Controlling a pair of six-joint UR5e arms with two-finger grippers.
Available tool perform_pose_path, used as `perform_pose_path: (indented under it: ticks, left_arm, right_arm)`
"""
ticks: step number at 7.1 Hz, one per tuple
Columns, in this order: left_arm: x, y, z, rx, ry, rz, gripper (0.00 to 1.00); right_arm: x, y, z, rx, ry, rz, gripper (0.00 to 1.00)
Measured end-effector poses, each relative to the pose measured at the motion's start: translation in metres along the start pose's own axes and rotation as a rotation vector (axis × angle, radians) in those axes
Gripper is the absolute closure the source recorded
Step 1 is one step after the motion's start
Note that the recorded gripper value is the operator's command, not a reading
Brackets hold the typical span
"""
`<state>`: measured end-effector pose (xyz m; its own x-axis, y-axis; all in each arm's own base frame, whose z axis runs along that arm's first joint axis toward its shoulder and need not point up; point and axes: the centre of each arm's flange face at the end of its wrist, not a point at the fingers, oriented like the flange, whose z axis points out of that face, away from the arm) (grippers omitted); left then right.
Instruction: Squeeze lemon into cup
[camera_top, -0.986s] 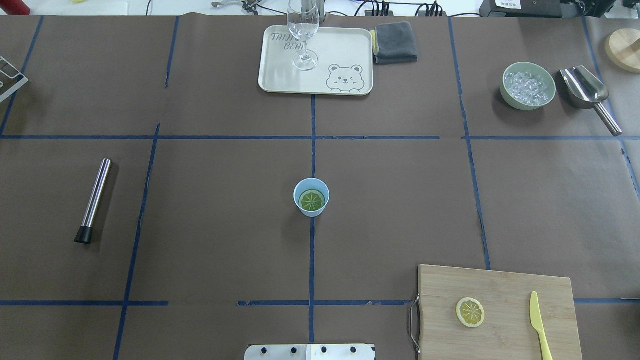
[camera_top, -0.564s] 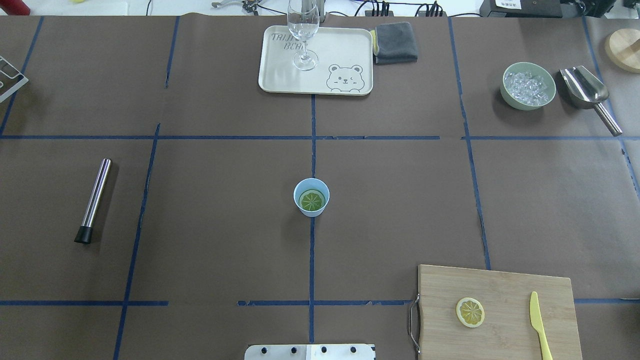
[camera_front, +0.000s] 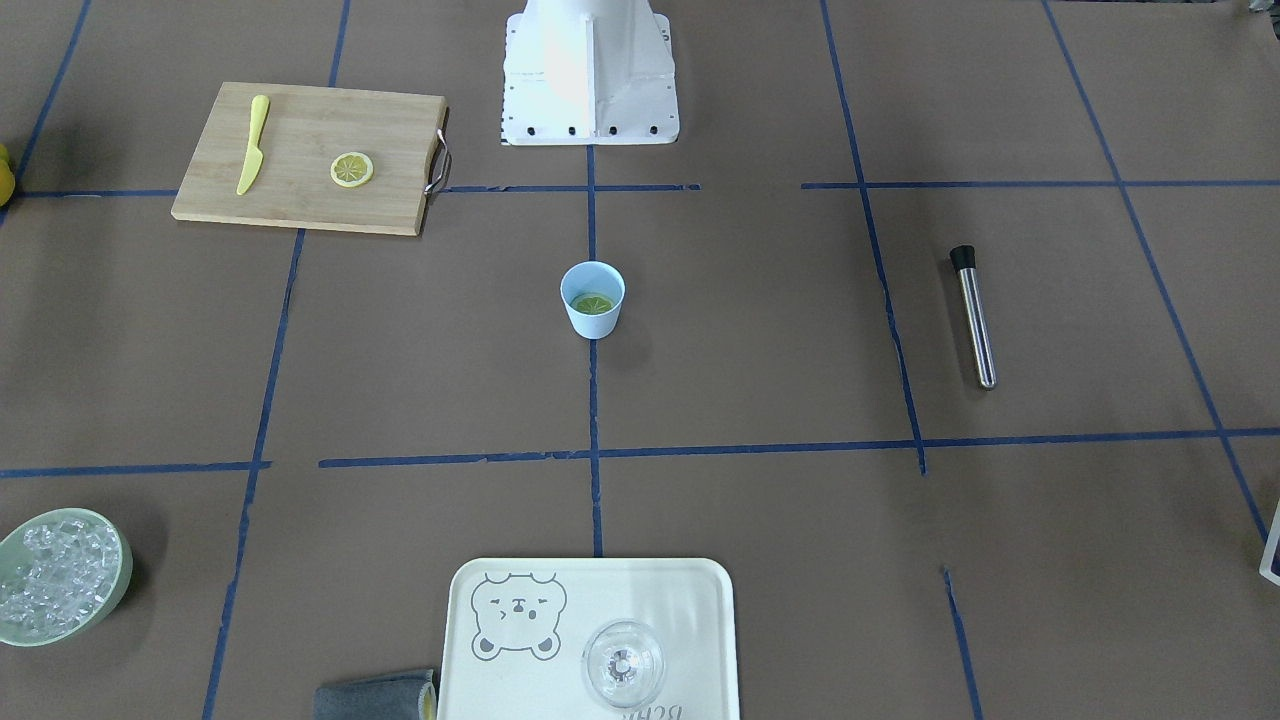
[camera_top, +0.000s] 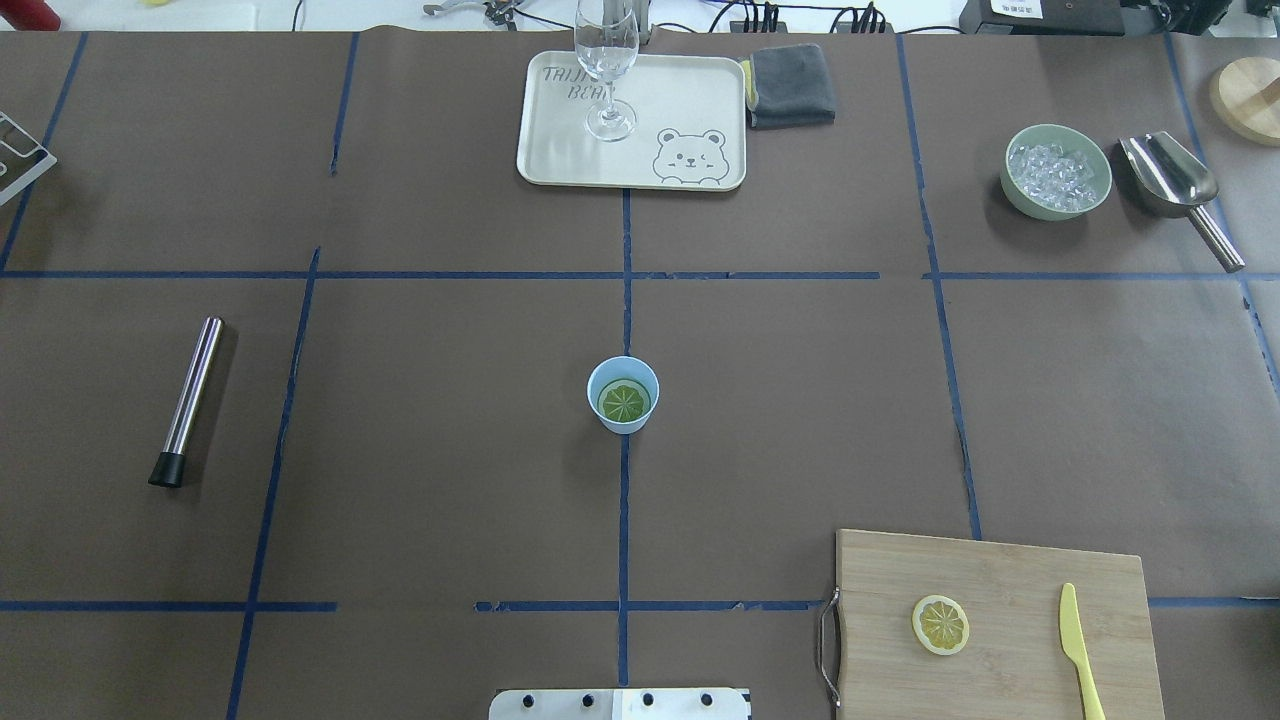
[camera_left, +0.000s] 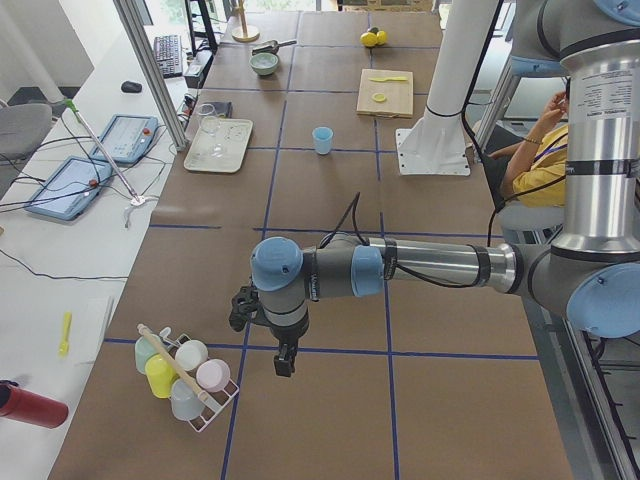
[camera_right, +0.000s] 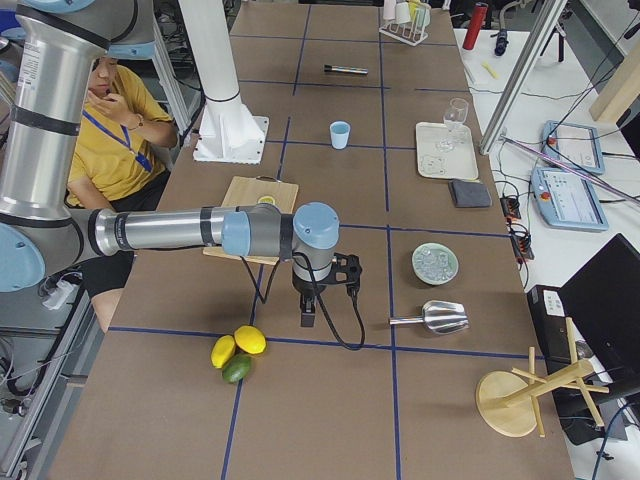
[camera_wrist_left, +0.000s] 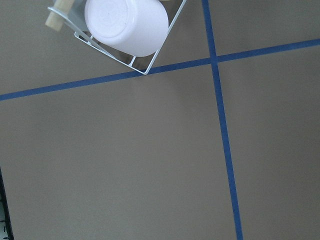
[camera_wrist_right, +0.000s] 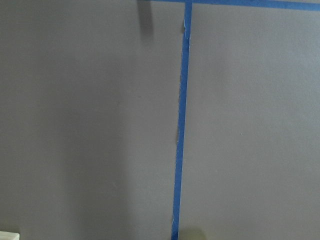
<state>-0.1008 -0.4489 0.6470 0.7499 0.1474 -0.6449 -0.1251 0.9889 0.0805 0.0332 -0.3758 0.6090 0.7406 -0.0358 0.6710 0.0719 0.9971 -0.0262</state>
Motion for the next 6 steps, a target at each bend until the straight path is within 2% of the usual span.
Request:
perform_pose_path:
  ticks: [6]
  left_arm:
    - [-0.0001,0.0011,0.0014,-0.002,0.003,-0.001,0.0]
  right_arm:
    - [0.001,0.0017,0.0013,-0.003,0.0,0.002,0.0]
